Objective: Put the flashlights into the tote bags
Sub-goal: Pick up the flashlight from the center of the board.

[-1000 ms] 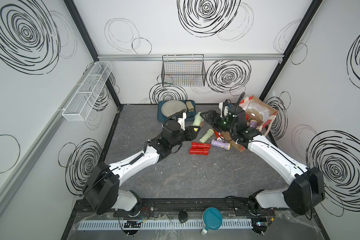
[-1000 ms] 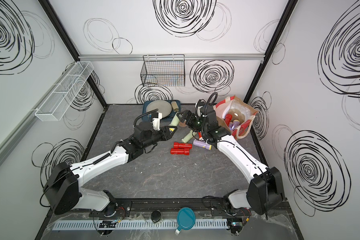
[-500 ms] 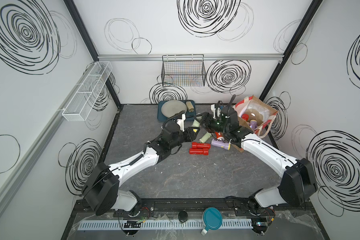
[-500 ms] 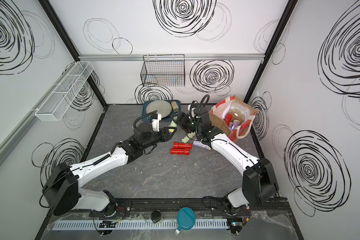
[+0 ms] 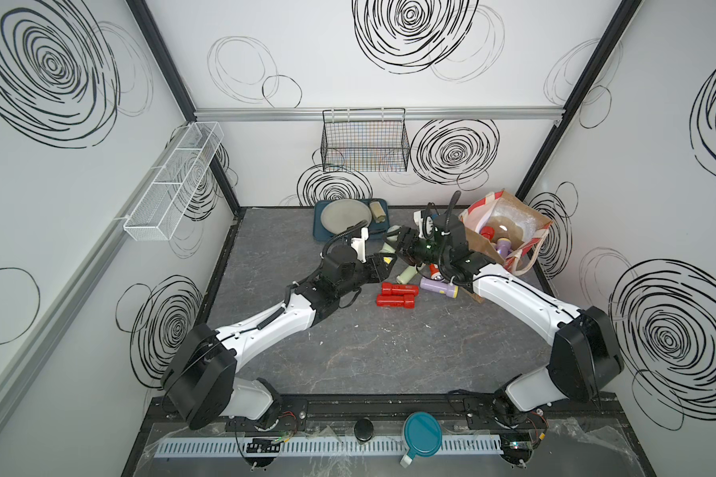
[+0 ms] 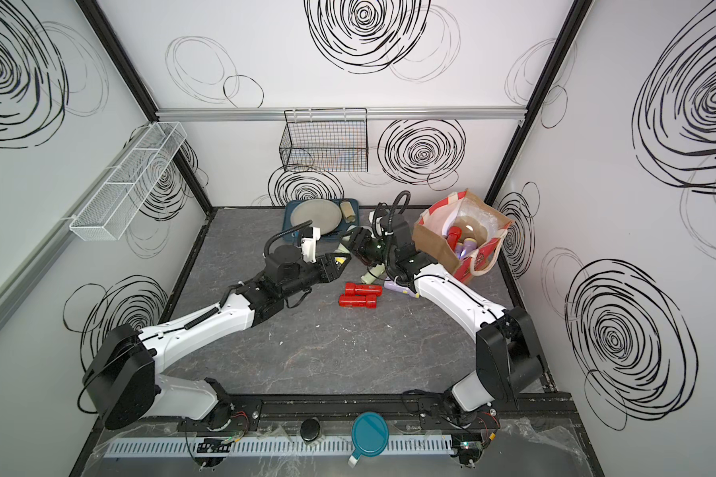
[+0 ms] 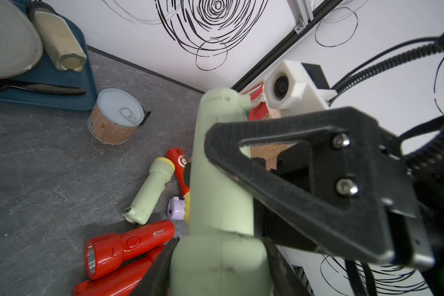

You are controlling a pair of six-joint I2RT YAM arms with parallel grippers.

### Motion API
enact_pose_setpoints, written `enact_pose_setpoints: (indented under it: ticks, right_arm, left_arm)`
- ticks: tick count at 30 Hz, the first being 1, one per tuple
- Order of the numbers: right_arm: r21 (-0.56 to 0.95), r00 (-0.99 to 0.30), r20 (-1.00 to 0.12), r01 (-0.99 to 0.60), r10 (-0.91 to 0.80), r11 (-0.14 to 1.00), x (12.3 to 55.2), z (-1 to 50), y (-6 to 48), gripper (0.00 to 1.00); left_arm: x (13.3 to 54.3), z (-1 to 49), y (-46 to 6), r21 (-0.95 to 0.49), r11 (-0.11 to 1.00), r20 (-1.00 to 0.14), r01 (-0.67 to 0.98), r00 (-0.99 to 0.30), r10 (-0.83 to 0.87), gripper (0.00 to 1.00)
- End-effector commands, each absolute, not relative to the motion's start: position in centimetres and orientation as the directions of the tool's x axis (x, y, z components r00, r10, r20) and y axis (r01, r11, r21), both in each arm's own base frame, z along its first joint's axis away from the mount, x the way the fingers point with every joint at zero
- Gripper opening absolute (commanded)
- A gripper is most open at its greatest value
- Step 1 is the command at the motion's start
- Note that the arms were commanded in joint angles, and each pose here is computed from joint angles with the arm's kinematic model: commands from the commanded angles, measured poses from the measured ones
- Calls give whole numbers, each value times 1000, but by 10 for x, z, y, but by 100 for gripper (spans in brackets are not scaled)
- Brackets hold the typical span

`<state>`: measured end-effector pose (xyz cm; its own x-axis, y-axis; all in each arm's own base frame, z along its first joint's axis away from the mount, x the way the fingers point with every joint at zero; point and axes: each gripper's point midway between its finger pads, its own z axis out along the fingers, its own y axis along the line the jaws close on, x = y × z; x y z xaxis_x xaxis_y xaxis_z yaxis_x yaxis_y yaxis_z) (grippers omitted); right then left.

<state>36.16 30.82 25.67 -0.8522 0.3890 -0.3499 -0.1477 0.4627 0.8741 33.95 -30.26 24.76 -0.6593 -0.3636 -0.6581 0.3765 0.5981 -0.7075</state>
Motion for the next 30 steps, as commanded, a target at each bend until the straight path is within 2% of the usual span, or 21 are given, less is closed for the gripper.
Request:
enact_pose_setpoints:
  ticks: [1, 7, 13, 15, 19, 20, 24, 30]
  right_arm:
    - [880, -853, -353, -163, 385, 447, 362, 260, 314, 60]
    - [877, -852, -361, -171, 380, 450, 363, 260, 315, 46]
    - [861, -842, -393, -195, 370, 470, 366, 265, 313, 22]
    - [846, -828, -419, -208, 371, 491, 367, 269, 309, 14]
    - [795, -795, -489, -237, 359, 558, 370, 278, 295, 6]
    - [781, -782, -509, -243, 360, 576, 372, 281, 290, 5]
    - [741, -741, -553, -229, 381, 632, 379, 288, 259, 0]
    - [671, -685, -613, -191, 392, 716, 395, 302, 205, 0]
  left_arm:
    - [335, 282, -303, -718, 536, -682, 444, -604, -412, 0]
    - [336, 281, -302, -714, 541, -685, 444, -603, -409, 0]
    - [336, 276, -302, -699, 562, -695, 441, -605, -389, 1]
    - [336, 276, -302, -690, 570, -703, 446, -602, -380, 25]
    - [334, 273, -301, -673, 585, -715, 452, -601, -358, 67]
    - [333, 273, -300, -667, 591, -719, 453, -599, -353, 74]
    - [329, 271, -299, -647, 610, -733, 458, -596, -329, 90]
    - [326, 262, -300, -617, 639, -745, 460, -602, -286, 97]
